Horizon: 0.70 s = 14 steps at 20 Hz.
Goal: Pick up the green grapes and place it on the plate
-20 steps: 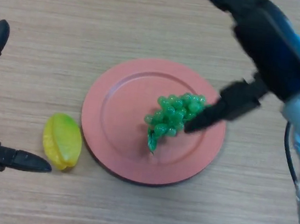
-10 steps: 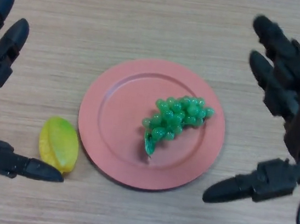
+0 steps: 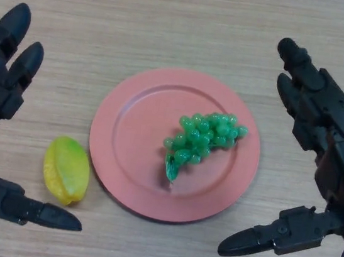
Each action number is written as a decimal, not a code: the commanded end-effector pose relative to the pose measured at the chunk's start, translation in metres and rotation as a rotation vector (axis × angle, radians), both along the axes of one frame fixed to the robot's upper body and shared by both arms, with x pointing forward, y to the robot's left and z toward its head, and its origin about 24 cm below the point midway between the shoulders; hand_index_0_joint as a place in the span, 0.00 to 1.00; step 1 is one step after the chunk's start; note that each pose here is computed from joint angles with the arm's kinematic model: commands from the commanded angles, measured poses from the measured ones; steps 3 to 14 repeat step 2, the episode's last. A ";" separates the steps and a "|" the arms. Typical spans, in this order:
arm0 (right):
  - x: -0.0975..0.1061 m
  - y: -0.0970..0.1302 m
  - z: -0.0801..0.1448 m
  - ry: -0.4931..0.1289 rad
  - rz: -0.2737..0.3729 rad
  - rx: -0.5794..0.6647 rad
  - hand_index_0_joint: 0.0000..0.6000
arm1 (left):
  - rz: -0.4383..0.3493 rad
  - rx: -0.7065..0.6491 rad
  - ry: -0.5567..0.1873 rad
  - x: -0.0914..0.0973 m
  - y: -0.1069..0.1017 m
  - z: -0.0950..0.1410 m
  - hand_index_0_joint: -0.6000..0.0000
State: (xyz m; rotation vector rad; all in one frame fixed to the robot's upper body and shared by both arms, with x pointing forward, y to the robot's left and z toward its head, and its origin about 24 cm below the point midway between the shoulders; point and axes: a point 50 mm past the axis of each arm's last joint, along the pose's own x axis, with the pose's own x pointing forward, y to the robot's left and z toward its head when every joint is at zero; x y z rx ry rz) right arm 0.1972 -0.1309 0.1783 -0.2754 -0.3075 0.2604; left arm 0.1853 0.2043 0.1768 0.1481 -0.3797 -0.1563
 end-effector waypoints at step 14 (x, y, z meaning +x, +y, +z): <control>-0.018 -0.003 0.028 -0.221 0.029 0.019 0.00 | -0.002 0.046 -0.165 -0.011 0.002 0.033 1.00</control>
